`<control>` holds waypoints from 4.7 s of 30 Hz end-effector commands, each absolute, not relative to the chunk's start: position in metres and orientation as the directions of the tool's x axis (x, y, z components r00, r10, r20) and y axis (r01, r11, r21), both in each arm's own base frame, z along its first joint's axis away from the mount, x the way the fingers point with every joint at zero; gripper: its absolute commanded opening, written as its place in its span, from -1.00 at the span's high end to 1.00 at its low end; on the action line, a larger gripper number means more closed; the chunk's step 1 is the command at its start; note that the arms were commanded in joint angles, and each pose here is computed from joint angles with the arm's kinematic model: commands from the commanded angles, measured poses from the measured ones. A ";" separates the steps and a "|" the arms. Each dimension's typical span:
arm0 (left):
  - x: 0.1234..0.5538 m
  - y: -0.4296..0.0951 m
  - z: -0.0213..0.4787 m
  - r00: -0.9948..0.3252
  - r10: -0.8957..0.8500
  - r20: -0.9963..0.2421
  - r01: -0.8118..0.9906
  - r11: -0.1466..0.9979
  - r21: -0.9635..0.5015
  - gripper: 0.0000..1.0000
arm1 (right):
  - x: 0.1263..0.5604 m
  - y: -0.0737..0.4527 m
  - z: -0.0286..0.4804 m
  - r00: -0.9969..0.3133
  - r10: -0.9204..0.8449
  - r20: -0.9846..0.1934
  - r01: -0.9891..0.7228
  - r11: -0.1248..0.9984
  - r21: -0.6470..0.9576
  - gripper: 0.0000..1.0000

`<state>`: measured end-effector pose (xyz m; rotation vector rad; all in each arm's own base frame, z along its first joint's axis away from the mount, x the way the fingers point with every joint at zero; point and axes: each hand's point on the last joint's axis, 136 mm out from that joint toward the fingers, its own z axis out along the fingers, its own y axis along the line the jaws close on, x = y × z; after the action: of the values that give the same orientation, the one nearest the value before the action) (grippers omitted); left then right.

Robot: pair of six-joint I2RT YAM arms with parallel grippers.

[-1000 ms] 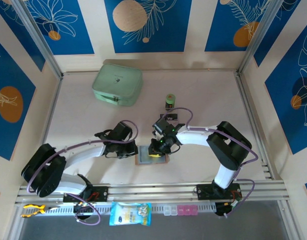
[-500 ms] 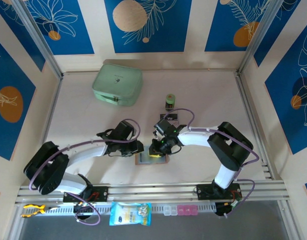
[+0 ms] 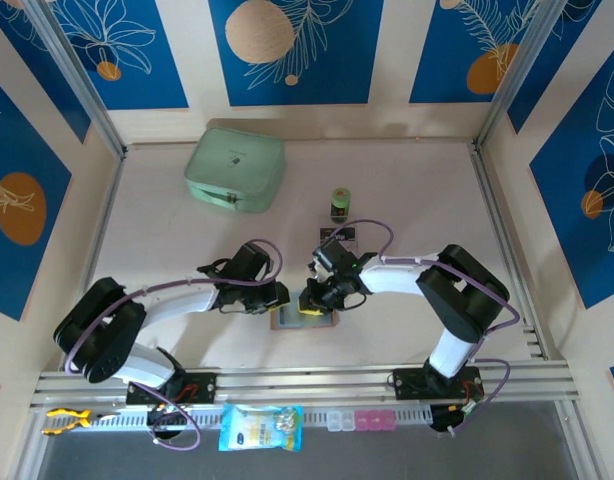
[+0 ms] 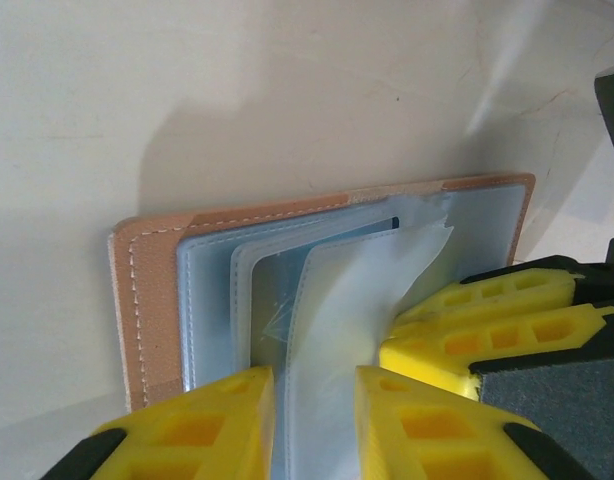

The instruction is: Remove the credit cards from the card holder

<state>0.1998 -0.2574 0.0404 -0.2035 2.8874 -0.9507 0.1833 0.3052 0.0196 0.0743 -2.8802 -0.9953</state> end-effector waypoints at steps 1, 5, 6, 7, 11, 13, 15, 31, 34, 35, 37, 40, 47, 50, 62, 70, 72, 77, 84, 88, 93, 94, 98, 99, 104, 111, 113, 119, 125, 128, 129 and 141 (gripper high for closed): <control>0.192 -0.255 0.033 -0.987 -0.158 -0.023 -0.115 0.804 -0.583 0.45 | 0.176 0.298 0.016 -0.992 -0.063 0.107 0.016 0.791 0.611 0.64; 0.192 -0.258 0.031 -0.988 -0.154 -0.014 -0.116 0.799 -0.590 0.43 | 0.176 0.298 0.016 -0.993 -0.065 0.102 0.012 0.785 0.620 0.63; 0.192 -0.259 0.031 -0.988 -0.153 -0.011 -0.117 0.795 -0.595 0.43 | 0.176 0.298 0.017 -0.993 -0.064 0.101 0.012 0.783 0.622 0.64; 0.192 -0.260 0.031 -0.988 -0.155 -0.008 -0.120 0.791 -0.600 0.43 | 0.176 0.299 0.017 -0.993 -0.066 0.099 0.010 0.781 0.625 0.64; 0.193 -0.266 0.031 -0.988 -0.156 -0.001 -0.121 0.775 -0.620 0.45 | 0.176 0.299 0.017 -0.993 -0.066 0.100 0.012 0.778 0.629 0.64; 0.193 -0.268 0.033 -0.988 -0.152 -0.003 -0.116 0.769 -0.628 0.51 | 0.175 0.299 0.017 -0.993 -0.066 0.100 0.012 0.776 0.630 0.64; 0.193 -0.270 0.034 -0.989 -0.148 -0.003 -0.112 0.763 -0.636 0.57 | 0.175 0.299 0.019 -0.993 -0.069 0.096 0.007 0.773 0.634 0.64; 0.197 -0.281 0.058 -0.990 -0.138 -0.014 -0.091 0.723 -0.685 0.55 | 0.186 0.288 0.060 -0.999 -0.031 -0.020 -0.037 0.771 0.636 0.46; 0.198 -0.286 0.063 -0.992 -0.127 -0.017 -0.080 0.719 -0.690 0.55 | 0.190 0.280 0.065 -0.999 -0.006 -0.035 -0.027 0.774 0.633 0.46; 0.198 -0.287 0.064 -0.992 -0.124 -0.017 -0.078 0.719 -0.690 0.56 | 0.191 0.278 0.065 -0.999 0.000 -0.037 -0.023 0.773 0.634 0.45; 0.199 -0.290 0.065 -0.993 -0.119 -0.016 -0.075 0.717 -0.693 0.59 | 0.193 0.273 0.068 -0.999 0.015 -0.040 -0.014 0.772 0.636 0.45; 0.201 -0.295 0.067 -0.993 -0.116 -0.014 -0.073 0.714 -0.696 0.59 | 0.194 0.266 0.071 -0.998 0.029 -0.049 -0.009 0.771 0.636 0.45; 0.207 -0.317 0.069 -0.997 -0.082 -0.007 -0.052 0.698 -0.714 0.47 | 0.195 0.251 0.076 -0.996 0.064 -0.056 0.013 0.764 0.645 0.44; 0.208 -0.326 0.070 -0.998 -0.068 -0.008 -0.041 0.694 -0.718 0.34 | 0.197 0.246 0.080 -0.995 0.079 -0.066 0.017 0.762 0.648 0.44; 0.211 -0.339 0.069 -0.999 -0.050 -0.013 -0.026 0.693 -0.720 0.11 | 0.196 0.233 0.090 -0.990 0.114 -0.087 0.029 0.752 0.658 0.38; 0.210 -0.332 0.070 -0.998 -0.053 -0.033 -0.015 0.712 -0.702 0.02 | 0.199 0.242 0.093 -0.992 0.096 -0.077 0.020 0.740 0.672 0.38; 0.209 -0.329 0.068 -0.998 -0.057 -0.034 -0.017 0.716 -0.698 -0.03 | 0.199 0.245 0.093 -0.993 0.087 -0.076 0.013 0.740 0.672 0.38; 0.211 -0.329 0.070 -0.997 -0.060 -0.039 -0.015 0.713 -0.701 -0.09 | 0.199 0.249 0.095 -0.994 0.073 -0.079 0.002 0.743 0.669 0.38; 0.221 -0.345 0.080 -0.998 -0.034 -0.054 0.015 0.690 -0.723 -0.13 | 0.201 0.247 0.102 -0.993 0.069 -0.099 -0.013 0.754 0.657 0.38; 0.224 -0.350 0.080 -0.998 -0.025 -0.049 0.018 0.688 -0.725 -0.13 | 0.200 0.243 0.105 -0.991 0.075 -0.112 -0.016 0.759 0.651 0.38; 0.224 -0.348 0.070 -0.999 -0.032 -0.040 0.007 0.698 -0.716 -0.13 | 0.199 0.242 0.105 -0.990 0.085 -0.110 -0.008 0.754 0.656 0.37; 0.223 -0.348 0.068 -0.999 -0.033 -0.036 0.003 0.698 -0.716 -0.13 | 0.199 0.243 0.106 -0.990 0.086 -0.109 -0.007 0.751 0.660 0.37; 0.223 -0.346 0.063 -0.998 -0.043 -0.034 -0.005 0.698 -0.716 -0.14 | 0.198 0.245 0.105 -0.991 0.083 -0.103 -0.007 0.747 0.665 0.37; 0.223 -0.346 0.061 -0.998 -0.046 -0.034 -0.008 0.699 -0.715 -0.14 | 0.197 0.246 0.105 -0.991 0.080 -0.103 -0.009 0.747 0.665 0.37; 0.225 -0.351 0.060 -0.999 -0.041 -0.029 -0.008 0.690 -0.724 -0.14 | 0.194 0.244 0.104 -0.992 0.079 -0.102 -0.008 0.751 0.661 0.37; 0.226 -0.344 0.061 -0.997 -0.056 -0.045 -0.008 0.706 -0.708 -0.12 | 0.194 0.247 0.101 -0.993 0.077 -0.093 -0.004 0.746 0.666 0.37; 0.226 -0.339 0.061 -0.997 -0.066 -0.047 -0.013 0.708 -0.706 -0.10 | 0.194 0.250 0.102 -0.993 0.071 -0.092 -0.009 0.744 0.668 0.38; 0.227 -0.315 0.066 -0.990 -0.118 -0.073 -0.034 0.718 -0.695 -0.07 | 0.194 0.264 0.099 -0.996 0.040 -0.076 -0.022 0.735 0.678 0.46; 0.223 -0.288 0.065 -0.982 -0.166 -0.084 -0.066 0.735 -0.675 -0.02 | 0.190 0.288 0.092 -0.999 -0.020 -0.048 -0.047 0.726 0.686 0.59; 0.220 -0.274 0.063 -0.977 -0.194 -0.087 -0.089 0.744 -0.662 0.03 | 0.187 0.297 0.084 -0.998 -0.047 -0.028 -0.053 0.733 0.678 0.60; 0.219 -0.269 0.063 -0.975 -0.203 -0.089 -0.096 0.748 -0.657 0.06 | 0.186 0.300 0.081 -0.998 -0.053 -0.019 -0.052 0.737 0.674 0.61; 0.203 -0.245 0.051 -0.974 -0.216 -0.067 -0.130 0.779 -0.613 0.43 | 0.183 0.290 0.030 -0.997 -0.049 0.055 -0.008 0.811 0.585 0.71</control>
<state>0.2061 -0.2557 0.0541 -0.2618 2.8244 -1.0090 0.1843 0.2921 0.0386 0.0518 -2.9317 -0.9718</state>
